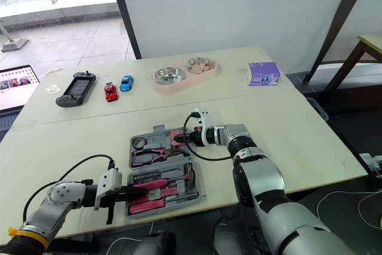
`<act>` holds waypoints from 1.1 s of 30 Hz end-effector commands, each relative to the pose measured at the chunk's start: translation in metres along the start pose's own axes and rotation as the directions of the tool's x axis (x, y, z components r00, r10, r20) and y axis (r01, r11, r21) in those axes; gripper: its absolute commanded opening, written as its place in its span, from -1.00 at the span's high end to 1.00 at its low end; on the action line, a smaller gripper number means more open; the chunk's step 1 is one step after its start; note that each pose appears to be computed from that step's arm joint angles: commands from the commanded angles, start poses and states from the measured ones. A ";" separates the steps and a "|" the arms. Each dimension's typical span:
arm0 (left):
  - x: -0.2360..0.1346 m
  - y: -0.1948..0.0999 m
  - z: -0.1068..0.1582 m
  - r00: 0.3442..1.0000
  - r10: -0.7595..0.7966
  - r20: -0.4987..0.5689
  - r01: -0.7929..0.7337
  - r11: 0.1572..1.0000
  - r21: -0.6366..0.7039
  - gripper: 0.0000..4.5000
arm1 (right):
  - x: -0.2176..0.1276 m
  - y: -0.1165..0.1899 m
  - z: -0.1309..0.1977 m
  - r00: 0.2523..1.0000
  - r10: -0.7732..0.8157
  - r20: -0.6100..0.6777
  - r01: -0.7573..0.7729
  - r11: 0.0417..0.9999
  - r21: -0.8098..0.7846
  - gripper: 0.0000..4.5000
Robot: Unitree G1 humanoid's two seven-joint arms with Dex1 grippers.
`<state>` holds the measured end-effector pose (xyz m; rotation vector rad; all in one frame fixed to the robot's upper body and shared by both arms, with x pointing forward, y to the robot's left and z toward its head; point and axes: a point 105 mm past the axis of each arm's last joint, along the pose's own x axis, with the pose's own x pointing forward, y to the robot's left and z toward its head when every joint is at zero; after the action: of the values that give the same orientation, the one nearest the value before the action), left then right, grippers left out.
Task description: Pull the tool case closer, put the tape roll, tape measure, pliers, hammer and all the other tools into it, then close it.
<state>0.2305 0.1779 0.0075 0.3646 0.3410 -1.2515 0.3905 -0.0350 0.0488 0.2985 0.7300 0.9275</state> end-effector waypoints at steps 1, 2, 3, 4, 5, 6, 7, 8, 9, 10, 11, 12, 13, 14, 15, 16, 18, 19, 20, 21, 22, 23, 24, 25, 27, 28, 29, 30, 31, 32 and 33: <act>-0.007 -0.012 -0.028 0.994 -0.023 -0.110 0.013 0.996 -0.087 1.00 | 0.004 0.026 0.023 0.987 0.142 0.075 -0.140 0.990 -0.033 -0.95; -0.007 -0.013 -0.028 0.994 -0.022 -0.110 0.013 0.996 -0.088 1.00 | 0.001 0.028 0.027 0.981 0.174 0.083 -0.171 0.984 -0.042 -0.95; -0.007 -0.013 -0.028 0.994 -0.021 -0.110 0.012 0.996 -0.089 1.00 | -0.002 0.031 0.030 0.975 0.202 0.087 -0.199 0.979 -0.050 -0.95; -0.007 -0.013 -0.028 0.994 -0.021 -0.110 0.011 0.996 -0.090 1.00 | -0.004 0.033 0.031 0.971 0.221 0.089 -0.217 0.975 -0.055 -0.95; -0.007 -0.013 -0.028 0.994 -0.021 -0.110 0.011 0.996 -0.090 1.00 | -0.007 0.035 0.032 0.966 0.244 0.083 -0.239 0.969 -0.065 -0.95; -0.007 -0.013 -0.028 0.994 -0.020 -0.110 0.010 0.996 -0.090 1.00 | -0.009 0.037 0.032 0.961 0.267 0.069 -0.262 0.962 -0.075 -0.95; -0.007 -0.013 -0.028 0.994 -0.019 -0.109 0.010 0.996 -0.090 1.00 | -0.010 0.038 0.032 0.957 0.283 0.057 -0.278 0.957 -0.081 -0.95; -0.007 -0.013 -0.027 0.994 -0.017 -0.108 0.008 0.996 -0.089 1.00 | -0.012 0.040 0.032 0.953 0.299 0.047 -0.295 0.952 -0.083 -0.95; -0.007 -0.012 -0.027 0.994 -0.014 -0.106 0.005 0.996 -0.088 1.00 | -0.014 0.041 0.033 0.951 0.307 0.041 -0.303 0.949 -0.084 -0.95; -0.008 -0.011 -0.025 0.995 -0.009 -0.103 0.000 0.996 -0.086 1.00 | -0.016 0.040 0.034 0.950 0.311 0.038 -0.307 0.947 -0.091 -0.95; -0.008 -0.011 -0.024 0.995 -0.005 -0.100 -0.003 0.996 -0.085 1.00 | -0.017 0.040 0.034 0.949 0.313 0.035 -0.309 0.946 -0.097 -0.95; -0.008 -0.010 -0.024 0.995 -0.003 -0.099 -0.005 0.996 -0.085 1.00 | -0.018 0.040 0.034 0.949 0.314 0.034 -0.310 0.945 -0.101 -0.95; -0.009 -0.007 -0.020 0.996 0.010 -0.089 -0.017 0.996 -0.082 1.00 | -0.020 0.040 0.035 0.949 0.315 0.036 -0.310 0.945 -0.102 -0.95; -0.011 -0.004 -0.016 0.997 0.024 -0.078 -0.031 0.996 -0.080 1.00 | -0.022 0.039 0.036 0.948 0.317 0.038 -0.312 0.944 -0.104 -0.95; -0.013 -0.002 -0.013 0.997 0.034 -0.070 -0.040 0.996 -0.078 1.00 | -0.023 0.039 0.037 0.947 0.319 0.039 -0.314 0.944 -0.105 -0.95; -0.015 0.000 -0.010 0.997 0.045 -0.065 -0.050 0.996 -0.077 1.00 | -0.024 0.039 0.037 0.946 0.322 0.038 -0.316 0.943 -0.105 -0.95; -0.022 0.005 0.002 0.997 0.074 -0.038 -0.077 0.993 -0.084 1.00 | -0.027 0.039 0.037 0.944 0.329 0.031 -0.324 0.940 -0.110 -0.95; -0.027 0.007 0.008 0.996 0.088 -0.024 -0.090 0.992 -0.092 1.00 | -0.029 0.039 0.038 0.942 0.335 0.029 -0.330 0.937 -0.114 -0.95; -0.029 0.007 0.012 0.995 0.097 -0.017 -0.098 0.990 -0.098 1.00 | -0.030 0.040 0.038 0.940 0.339 0.028 -0.334 0.935 -0.117 -0.95; -0.032 0.007 0.015 0.994 0.104 -0.013 -0.105 0.989 -0.102 1.00 | -0.031 0.040 0.039 0.939 0.343 0.026 -0.337 0.934 -0.118 -0.95; -0.034 0.007 0.017 0.994 0.109 -0.009 -0.110 0.988 -0.105 1.00 | -0.032 0.040 0.039 0.938 0.345 0.024 -0.340 0.933 -0.120 -0.95; -0.035 0.007 0.020 0.993 0.115 -0.005 -0.115 0.988 -0.108 1.00 | -0.033 0.040 0.039 0.938 0.345 0.023 -0.340 0.933 -0.121 -0.95; -0.037 0.007 0.023 0.992 0.124 0.004 -0.123 0.986 -0.115 1.00 | -0.034 0.039 0.039 0.939 0.344 0.022 -0.339 0.933 -0.122 -0.95; -0.039 0.007 0.026 0.991 0.132 0.012 -0.130 0.984 -0.122 1.00 | -0.034 0.039 0.039 0.939 0.342 0.022 -0.337 0.933 -0.123 -0.95; -0.042 0.008 0.031 0.988 0.151 0.028 -0.146 0.980 -0.135 1.00 | -0.035 0.038 0.039 0.940 0.342 0.019 -0.337 0.933 -0.125 -0.95; -0.044 0.008 0.034 0.987 0.160 0.035 -0.153 0.978 -0.140 1.00 | -0.035 0.039 0.038 0.939 0.343 0.018 -0.338 0.933 -0.126 -0.95; -0.046 0.008 0.036 0.985 0.168 0.040 -0.161 0.976 -0.144 1.00 | -0.035 0.039 0.038 0.939 0.344 0.016 -0.339 0.932 -0.127 -0.95; -0.048 0.008 0.038 0.984 0.172 0.048 -0.163 0.975 -0.154 1.00 | -0.036 0.039 0.038 0.938 0.348 0.010 -0.343 0.930 -0.133 -0.95; -0.052 0.007 0.042 0.982 0.177 0.063 -0.164 0.971 -0.173 1.00 | -0.036 0.040 0.037 0.936 0.351 0.005 -0.347 0.928 -0.136 -0.95; -0.059 0.005 0.045 0.979 0.185 0.080 -0.165 0.965 -0.206 1.00 | -0.037 0.041 0.036 0.934 0.357 -0.002 -0.353 0.925 -0.141 -0.95; -0.063 0.003 0.048 0.978 0.190 0.092 -0.165 0.959 -0.229 1.00 | -0.037 0.041 0.036 0.933 0.361 -0.007 -0.358 0.923 -0.144 -0.95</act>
<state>0.2191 0.2056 0.0614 0.1513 0.3720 -1.0539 0.3758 -0.0424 0.0992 0.3267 0.6435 1.2671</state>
